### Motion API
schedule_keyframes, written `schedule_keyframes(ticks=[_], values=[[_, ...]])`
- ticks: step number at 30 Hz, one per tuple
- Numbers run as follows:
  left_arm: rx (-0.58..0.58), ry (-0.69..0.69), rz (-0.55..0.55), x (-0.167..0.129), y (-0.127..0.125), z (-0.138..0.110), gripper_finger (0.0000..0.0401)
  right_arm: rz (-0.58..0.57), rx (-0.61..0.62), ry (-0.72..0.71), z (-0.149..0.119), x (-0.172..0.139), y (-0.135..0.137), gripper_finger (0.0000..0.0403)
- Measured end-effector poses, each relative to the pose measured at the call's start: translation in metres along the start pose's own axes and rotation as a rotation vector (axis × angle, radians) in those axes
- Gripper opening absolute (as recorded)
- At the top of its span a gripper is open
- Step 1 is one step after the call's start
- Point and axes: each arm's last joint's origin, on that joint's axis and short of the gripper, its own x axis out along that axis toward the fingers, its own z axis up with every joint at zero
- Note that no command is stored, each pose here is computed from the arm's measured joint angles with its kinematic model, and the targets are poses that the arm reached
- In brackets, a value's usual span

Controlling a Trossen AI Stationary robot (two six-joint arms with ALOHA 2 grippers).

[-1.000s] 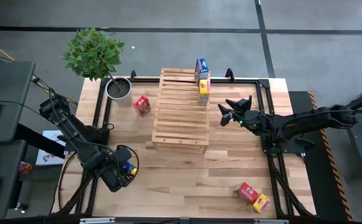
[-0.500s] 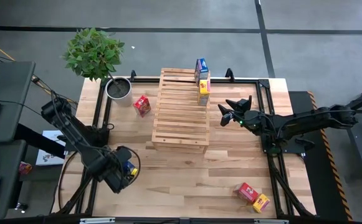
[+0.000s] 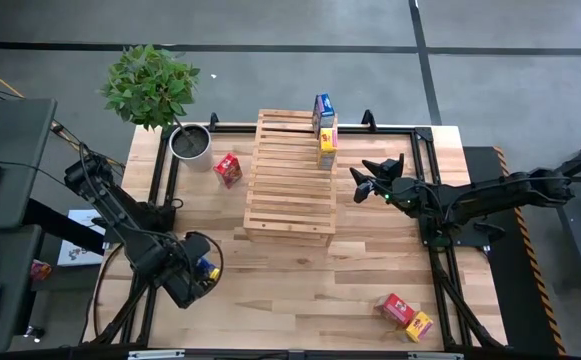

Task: Stack cereal on shelf
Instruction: Put the blue cereal box on the shelf aligned with the other blue cereal box

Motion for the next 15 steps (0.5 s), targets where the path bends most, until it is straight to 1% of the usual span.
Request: schedule_keyframes(ticks=[10, 15], values=[[-0.003, 0.033, 0.028, 0.0096, 0.0033, -0.0034, 0.022, 0.003, -0.008, 0.01, -0.001, 0.0, -0.0002, 0.0241], [0.0, 0.047, -0.018, 0.0097, -0.0012, -0.0038, 0.022, 0.001, -0.01, 0.012, -0.0012, 0.0001, -0.0004, 0.0241]])
